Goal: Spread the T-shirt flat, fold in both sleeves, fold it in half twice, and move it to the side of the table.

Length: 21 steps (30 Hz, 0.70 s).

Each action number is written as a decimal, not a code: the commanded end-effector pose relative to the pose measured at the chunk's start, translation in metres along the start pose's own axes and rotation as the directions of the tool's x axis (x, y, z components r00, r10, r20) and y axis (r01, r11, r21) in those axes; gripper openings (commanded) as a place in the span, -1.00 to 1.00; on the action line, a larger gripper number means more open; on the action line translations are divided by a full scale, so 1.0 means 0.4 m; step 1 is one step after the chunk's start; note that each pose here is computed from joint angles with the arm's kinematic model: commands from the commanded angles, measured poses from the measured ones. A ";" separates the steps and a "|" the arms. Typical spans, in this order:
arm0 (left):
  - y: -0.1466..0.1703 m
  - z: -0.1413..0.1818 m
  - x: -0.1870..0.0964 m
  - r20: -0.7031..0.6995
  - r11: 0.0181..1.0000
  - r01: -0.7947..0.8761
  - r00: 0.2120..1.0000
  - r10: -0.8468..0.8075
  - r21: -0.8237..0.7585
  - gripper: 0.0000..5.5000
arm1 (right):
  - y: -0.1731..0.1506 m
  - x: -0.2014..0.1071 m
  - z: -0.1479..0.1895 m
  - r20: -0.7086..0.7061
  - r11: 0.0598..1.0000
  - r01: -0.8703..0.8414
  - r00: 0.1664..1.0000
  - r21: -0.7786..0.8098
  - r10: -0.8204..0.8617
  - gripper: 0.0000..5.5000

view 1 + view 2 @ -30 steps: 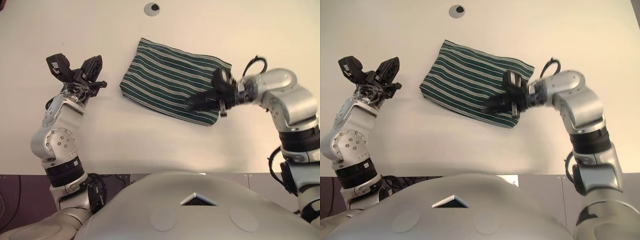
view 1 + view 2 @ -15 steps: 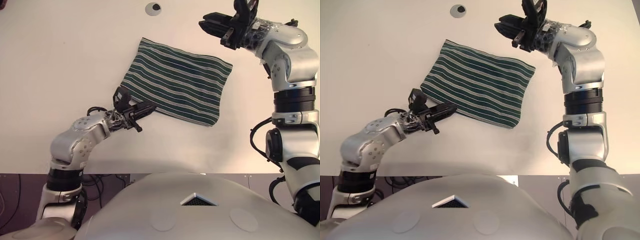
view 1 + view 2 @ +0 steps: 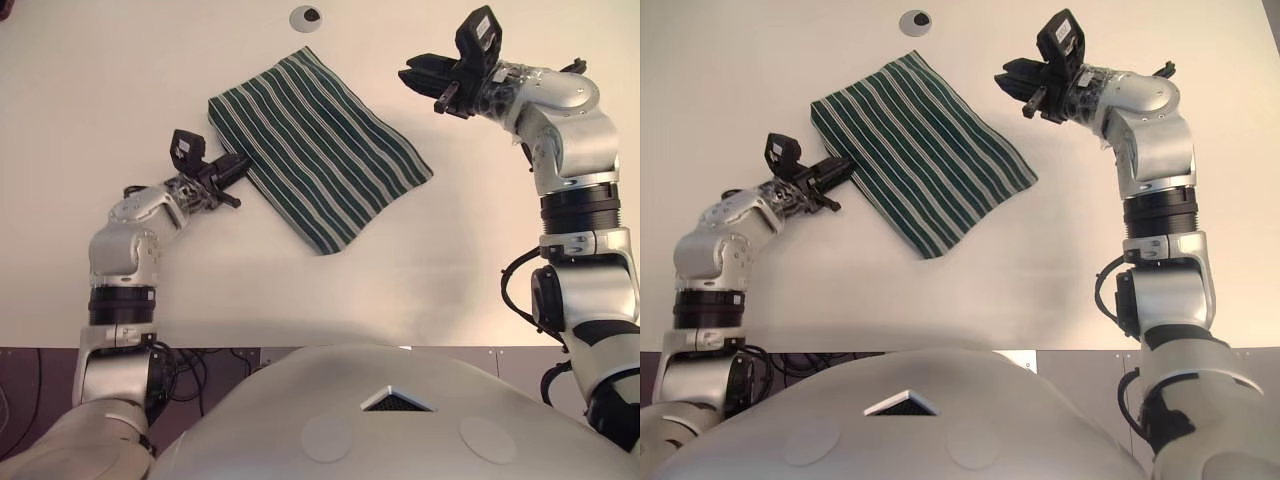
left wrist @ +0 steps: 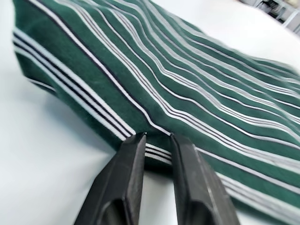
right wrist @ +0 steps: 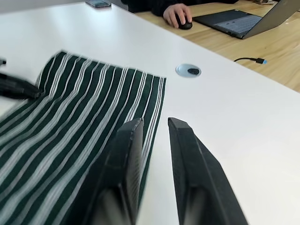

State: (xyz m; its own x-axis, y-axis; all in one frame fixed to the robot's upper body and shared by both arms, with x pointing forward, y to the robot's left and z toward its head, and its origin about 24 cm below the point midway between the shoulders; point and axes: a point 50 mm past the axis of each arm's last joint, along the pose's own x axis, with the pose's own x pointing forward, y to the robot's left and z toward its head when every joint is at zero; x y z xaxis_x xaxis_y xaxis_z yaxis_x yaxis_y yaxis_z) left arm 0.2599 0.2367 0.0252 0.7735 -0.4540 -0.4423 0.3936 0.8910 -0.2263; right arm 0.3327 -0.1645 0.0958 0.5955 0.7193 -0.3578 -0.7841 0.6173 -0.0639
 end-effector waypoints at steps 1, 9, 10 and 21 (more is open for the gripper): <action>0.035 0.077 0.022 0.106 0.997 -0.077 0.991 0.078 -0.010 -0.67 | 0.008 0.007 -0.062 -0.126 0.999 0.011 0.992 -0.033 -0.015 -0.65; 0.029 0.084 0.081 0.123 0.997 -0.067 0.990 0.070 -0.033 -0.67 | 0.048 0.002 -0.091 -0.144 0.996 -0.078 0.987 -0.034 0.073 -0.65; 0.021 0.093 0.079 0.141 0.998 -0.050 0.988 0.054 -0.032 -0.67 | 0.049 -0.002 -0.094 -0.146 0.996 -0.083 0.986 -0.036 0.076 -0.65; -0.045 0.172 -0.063 0.382 0.988 0.017 0.923 0.043 -0.155 -0.67 | 0.089 0.031 -0.102 -0.080 0.966 -0.154 0.987 -0.206 0.140 -0.65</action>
State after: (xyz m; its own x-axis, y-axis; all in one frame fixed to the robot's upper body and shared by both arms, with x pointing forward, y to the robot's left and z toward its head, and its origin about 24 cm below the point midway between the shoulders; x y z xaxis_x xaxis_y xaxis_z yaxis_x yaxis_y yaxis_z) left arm 0.2785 0.2253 0.1074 0.9044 -0.4239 -0.0485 0.3814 0.8541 -0.3535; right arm 0.3069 -0.1572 0.0513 0.5026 0.7376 -0.4509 -0.8606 0.4763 -0.1800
